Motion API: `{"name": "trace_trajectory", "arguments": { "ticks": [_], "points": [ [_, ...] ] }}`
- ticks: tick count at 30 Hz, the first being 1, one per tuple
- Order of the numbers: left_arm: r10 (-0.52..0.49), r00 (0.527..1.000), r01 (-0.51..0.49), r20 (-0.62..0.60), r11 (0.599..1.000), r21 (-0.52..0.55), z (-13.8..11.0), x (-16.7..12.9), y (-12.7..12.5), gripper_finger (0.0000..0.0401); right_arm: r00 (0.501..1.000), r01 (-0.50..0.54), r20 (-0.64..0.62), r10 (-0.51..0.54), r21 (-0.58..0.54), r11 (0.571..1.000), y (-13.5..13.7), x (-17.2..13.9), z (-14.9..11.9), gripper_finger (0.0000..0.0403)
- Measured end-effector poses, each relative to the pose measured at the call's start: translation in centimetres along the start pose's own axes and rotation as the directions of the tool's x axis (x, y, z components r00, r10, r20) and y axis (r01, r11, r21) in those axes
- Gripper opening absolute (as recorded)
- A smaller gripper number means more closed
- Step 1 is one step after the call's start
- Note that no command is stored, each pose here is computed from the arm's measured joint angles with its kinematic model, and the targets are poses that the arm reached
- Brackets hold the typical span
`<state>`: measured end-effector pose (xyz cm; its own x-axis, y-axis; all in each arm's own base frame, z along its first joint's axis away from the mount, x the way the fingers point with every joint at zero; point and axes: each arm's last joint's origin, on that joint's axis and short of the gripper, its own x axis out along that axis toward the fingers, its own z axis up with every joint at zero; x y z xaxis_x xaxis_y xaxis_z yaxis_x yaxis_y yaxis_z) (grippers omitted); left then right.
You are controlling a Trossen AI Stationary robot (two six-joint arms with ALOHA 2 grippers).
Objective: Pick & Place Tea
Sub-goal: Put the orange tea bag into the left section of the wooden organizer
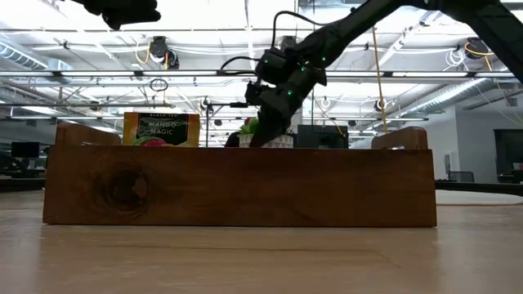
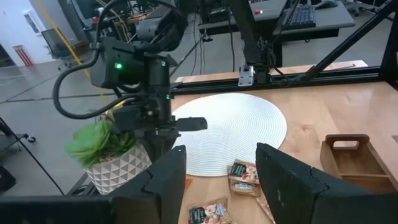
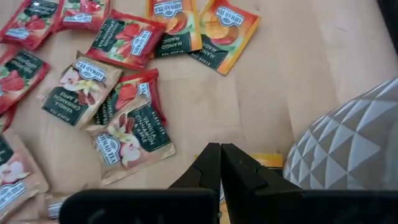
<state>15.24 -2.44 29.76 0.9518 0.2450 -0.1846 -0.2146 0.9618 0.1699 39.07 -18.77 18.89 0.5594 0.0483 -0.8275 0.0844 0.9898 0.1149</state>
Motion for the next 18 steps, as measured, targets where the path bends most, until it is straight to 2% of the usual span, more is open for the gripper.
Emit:
{"name": "trace_trajectory", "arguments": {
  "ticks": [4, 15, 18],
  "points": [
    [-0.001, 1.000, 0.001, 0.000, 1.000, 0.001, 0.0, 0.0, 0.0, 0.0196, 0.998, -0.057, -0.003, 0.057, -0.010, 0.998, 0.7, 0.2, 0.0, 0.0000],
    [0.000, 1.000, 0.000, 0.001, 1.000, 0.000, 0.0, 0.0, 0.0, 0.0196, 0.987, -0.152, -0.074, 0.141, -0.189, 0.970, 5.9, 0.7, 0.5, 0.0000],
    [0.000, 1.000, 0.000, 0.001, 1.000, 0.000, 0.0, 0.0, 0.0, 0.0196, 0.989, -0.070, -0.146, 0.030, -0.282, 0.957, 7.0, 1.2, 0.1, 0.0000]
  ]
}}
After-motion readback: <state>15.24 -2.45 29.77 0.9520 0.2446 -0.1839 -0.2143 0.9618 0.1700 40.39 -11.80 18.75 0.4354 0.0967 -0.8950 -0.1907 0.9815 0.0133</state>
